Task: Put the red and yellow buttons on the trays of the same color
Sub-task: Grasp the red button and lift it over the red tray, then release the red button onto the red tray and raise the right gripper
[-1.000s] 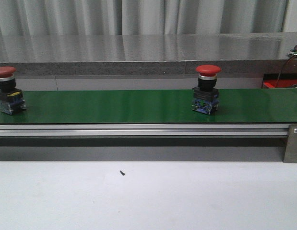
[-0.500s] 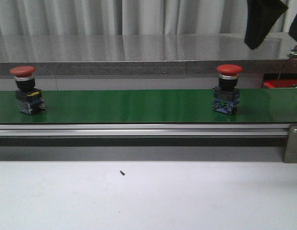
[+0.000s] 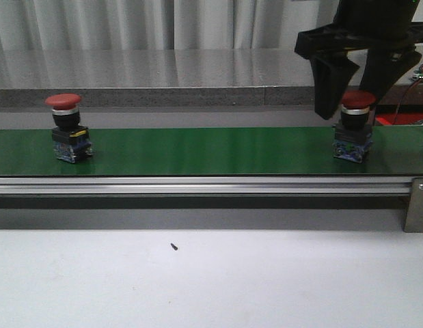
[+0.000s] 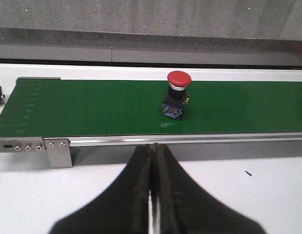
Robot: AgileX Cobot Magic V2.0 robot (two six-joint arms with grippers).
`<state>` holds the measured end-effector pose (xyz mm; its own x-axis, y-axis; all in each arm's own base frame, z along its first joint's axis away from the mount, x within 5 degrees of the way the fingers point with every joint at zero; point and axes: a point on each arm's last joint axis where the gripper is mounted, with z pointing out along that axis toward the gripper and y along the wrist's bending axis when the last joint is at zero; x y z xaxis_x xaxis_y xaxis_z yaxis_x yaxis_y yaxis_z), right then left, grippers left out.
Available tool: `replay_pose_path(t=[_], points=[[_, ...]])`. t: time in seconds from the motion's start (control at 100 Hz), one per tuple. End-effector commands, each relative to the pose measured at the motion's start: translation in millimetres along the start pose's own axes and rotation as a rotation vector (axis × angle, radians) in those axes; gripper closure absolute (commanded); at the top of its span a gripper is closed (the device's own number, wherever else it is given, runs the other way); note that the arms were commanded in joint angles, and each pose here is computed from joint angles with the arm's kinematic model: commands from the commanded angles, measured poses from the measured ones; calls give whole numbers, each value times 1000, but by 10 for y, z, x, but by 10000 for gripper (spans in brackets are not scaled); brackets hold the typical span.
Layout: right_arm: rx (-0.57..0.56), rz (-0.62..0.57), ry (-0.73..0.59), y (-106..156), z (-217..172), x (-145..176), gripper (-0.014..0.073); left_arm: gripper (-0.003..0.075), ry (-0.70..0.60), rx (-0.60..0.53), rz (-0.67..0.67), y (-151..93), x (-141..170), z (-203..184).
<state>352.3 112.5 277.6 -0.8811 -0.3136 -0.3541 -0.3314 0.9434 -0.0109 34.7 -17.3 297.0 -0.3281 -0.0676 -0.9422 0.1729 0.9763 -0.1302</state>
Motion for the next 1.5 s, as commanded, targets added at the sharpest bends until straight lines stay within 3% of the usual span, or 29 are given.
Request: replay_pose_path(t=[0.0, 0.13, 0.31, 0.45, 0.73, 0.91, 1.11, 1.49], points=[[9, 4, -56, -72, -188, -57, 292, 740, -84, 14, -14, -16, -127, -25], [34, -4, -54, -112, -191, -59, 425, 740, -84, 14, -14, -16, -127, -25], [69, 21, -73, -268, -302, -102, 431, 740, -85, 13, -14, -16, -129, -25], [114, 115, -109, -640, -525, -135, 431, 740, -85, 13, -14, -16, -129, -25], [197, 395, -202, -1639, -738, 52, 431, 740, -85, 13, -14, -16, -129, -25], [229, 508, -202, -2137, -624, 203, 431, 740, -85, 13, -14, -16, -129, -25], [181, 635, -201, -2586, -384, 266, 431, 740, -85, 13, -14, -16, -129, -25], [118, 715, -159, -2934, 232, 238, 431, 740, -85, 13, -14, -16, -129, -25]])
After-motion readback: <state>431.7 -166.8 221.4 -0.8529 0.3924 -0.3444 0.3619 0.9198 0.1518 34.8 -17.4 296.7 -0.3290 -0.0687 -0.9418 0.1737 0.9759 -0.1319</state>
